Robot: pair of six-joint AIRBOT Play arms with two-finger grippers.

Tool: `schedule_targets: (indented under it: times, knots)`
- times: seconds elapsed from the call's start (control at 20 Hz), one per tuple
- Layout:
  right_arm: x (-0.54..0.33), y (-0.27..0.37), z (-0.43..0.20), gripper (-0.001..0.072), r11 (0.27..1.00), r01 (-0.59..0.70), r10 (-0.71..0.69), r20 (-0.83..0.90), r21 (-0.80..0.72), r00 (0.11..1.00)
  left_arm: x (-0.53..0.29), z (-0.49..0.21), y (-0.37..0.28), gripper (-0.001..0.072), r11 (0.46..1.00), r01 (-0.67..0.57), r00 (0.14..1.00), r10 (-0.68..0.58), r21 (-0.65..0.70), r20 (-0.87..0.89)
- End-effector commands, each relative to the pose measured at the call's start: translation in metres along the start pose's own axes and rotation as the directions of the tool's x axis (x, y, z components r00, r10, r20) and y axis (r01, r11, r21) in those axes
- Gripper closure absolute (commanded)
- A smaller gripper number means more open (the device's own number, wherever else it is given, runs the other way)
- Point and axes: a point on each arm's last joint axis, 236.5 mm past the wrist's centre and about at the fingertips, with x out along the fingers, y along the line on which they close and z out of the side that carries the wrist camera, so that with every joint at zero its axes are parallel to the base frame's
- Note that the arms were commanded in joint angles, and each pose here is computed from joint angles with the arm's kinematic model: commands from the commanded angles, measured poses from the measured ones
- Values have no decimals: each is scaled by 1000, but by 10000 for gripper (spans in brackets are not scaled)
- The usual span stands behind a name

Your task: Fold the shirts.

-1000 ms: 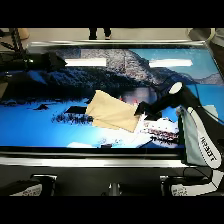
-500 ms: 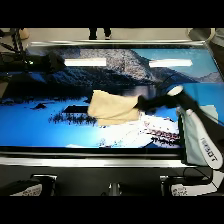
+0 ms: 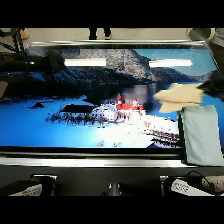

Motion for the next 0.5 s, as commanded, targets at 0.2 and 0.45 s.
schedule_targets:
  times: [0.2, 0.45]
  knots:
    - [-88, -54, -28, 686, 967, 129, -133, 2, 219, 991, 9, 5, 17, 685, 999, -47, 998, 47, 3, 40]
    - [-130, -115, -75, 686, 840, 475, -458, -128, 263, 880, 31, -14, 38, 685, 997, -70, 997, 71, -43, 17]
